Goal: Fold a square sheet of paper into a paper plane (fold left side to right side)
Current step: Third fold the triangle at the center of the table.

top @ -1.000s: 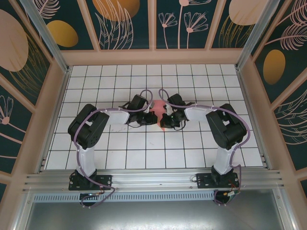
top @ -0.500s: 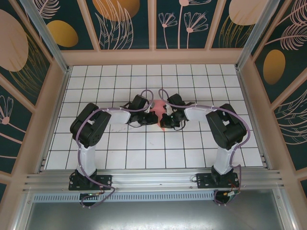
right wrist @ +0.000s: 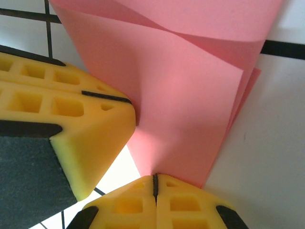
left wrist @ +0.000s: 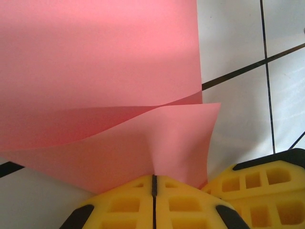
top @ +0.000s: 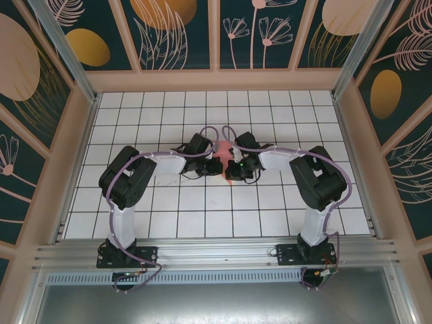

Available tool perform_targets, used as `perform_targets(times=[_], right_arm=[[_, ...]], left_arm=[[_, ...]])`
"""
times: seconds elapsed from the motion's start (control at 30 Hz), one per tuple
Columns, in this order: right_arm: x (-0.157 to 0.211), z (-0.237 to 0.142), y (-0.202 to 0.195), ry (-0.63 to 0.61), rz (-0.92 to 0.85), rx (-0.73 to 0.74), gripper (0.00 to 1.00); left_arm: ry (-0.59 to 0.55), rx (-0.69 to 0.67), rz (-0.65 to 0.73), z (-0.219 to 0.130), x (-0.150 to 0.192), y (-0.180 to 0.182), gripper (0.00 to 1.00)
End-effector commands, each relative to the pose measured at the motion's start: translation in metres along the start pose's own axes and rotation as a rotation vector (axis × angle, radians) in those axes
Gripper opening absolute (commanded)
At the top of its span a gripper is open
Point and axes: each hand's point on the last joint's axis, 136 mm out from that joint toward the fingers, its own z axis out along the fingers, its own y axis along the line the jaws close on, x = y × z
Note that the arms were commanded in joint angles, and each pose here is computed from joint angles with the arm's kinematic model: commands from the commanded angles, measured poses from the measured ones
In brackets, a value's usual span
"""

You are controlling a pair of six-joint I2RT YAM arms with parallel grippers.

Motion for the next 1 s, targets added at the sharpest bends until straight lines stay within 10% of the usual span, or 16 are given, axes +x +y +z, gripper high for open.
perform_targets(times=[0.0,0.53,0.97], right_arm=[[0.045,0.011,-0.057,0.145,0.072,0.219,0.00],[0.048,0.010,-0.054,0.145,0.066,0.202,0.00],[0.042,0.011,-0.048,0.126,0.069,0.174,0.00]], left_arm=[[-0.060,-0.186,-0.029,-0.011,-0.016,0.049,0.10],[-0.151,-0.212,-0.067,-0.036,-0.062,0.079,0.10],[-0.113,0.028,0.070,-0.037,-0.042,-0.017,0.11]])
